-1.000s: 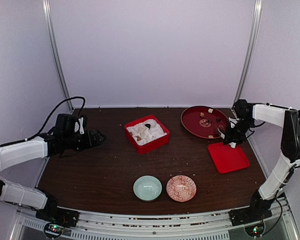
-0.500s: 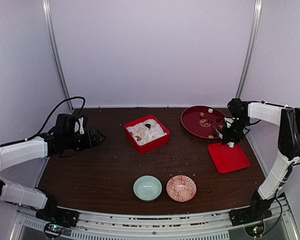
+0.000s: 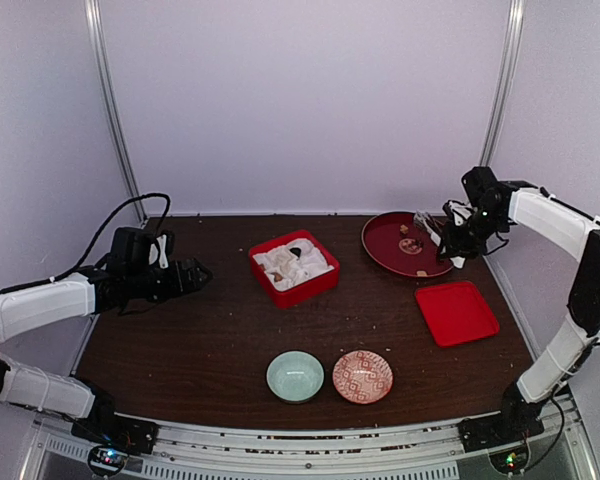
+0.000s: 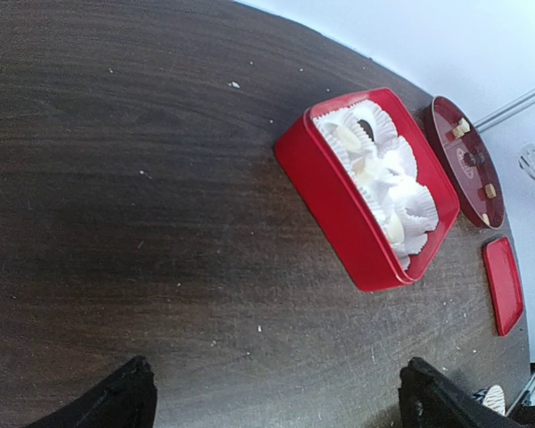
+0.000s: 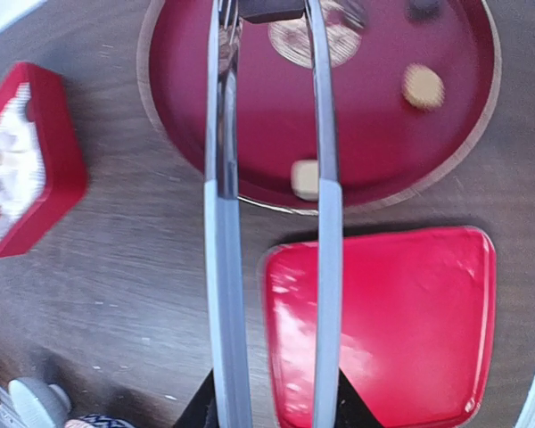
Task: Pack the chocolate
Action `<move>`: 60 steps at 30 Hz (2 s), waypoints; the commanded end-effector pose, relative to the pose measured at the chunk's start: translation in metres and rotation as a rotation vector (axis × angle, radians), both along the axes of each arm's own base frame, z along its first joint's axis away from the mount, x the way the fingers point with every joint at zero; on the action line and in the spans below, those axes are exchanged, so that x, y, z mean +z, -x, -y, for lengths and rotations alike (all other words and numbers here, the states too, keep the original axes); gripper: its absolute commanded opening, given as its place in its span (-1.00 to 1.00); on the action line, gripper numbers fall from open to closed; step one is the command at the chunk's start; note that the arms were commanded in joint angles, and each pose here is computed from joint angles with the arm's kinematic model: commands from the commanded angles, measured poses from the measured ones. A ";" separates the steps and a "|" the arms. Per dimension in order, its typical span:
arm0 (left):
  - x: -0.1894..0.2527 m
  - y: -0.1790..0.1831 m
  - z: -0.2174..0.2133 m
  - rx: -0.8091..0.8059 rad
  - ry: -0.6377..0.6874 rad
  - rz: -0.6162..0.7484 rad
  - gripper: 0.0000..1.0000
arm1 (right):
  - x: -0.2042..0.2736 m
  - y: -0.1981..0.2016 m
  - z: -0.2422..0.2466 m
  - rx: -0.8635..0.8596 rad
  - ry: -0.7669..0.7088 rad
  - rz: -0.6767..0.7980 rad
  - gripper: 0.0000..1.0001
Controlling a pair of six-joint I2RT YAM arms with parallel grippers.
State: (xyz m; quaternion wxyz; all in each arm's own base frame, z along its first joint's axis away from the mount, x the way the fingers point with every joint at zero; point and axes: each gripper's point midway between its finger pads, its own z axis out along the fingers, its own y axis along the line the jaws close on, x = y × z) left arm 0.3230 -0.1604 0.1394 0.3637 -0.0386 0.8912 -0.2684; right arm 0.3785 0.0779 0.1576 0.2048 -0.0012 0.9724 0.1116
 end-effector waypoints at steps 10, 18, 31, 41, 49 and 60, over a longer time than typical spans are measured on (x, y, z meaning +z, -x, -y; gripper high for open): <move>0.008 -0.003 -0.003 0.016 0.012 0.031 0.95 | 0.055 -0.012 -0.150 0.343 -0.064 0.160 -0.58; 0.005 -0.003 -0.003 0.016 0.010 0.022 0.95 | 0.025 -0.004 -0.201 0.458 0.037 0.102 -0.58; 0.004 -0.004 -0.002 0.015 0.007 0.018 0.95 | -0.019 0.000 -0.226 0.514 0.103 0.023 -0.54; 0.003 -0.005 -0.003 0.016 0.004 0.015 0.95 | -0.031 -0.011 -0.229 0.513 0.142 0.006 -0.48; 0.003 -0.005 -0.004 0.020 -0.003 0.016 0.95 | -0.031 -0.017 -0.227 0.512 0.178 0.006 -0.41; 0.003 -0.004 -0.005 0.023 -0.007 0.013 0.95 | -0.022 -0.014 -0.224 0.524 0.182 0.017 -0.29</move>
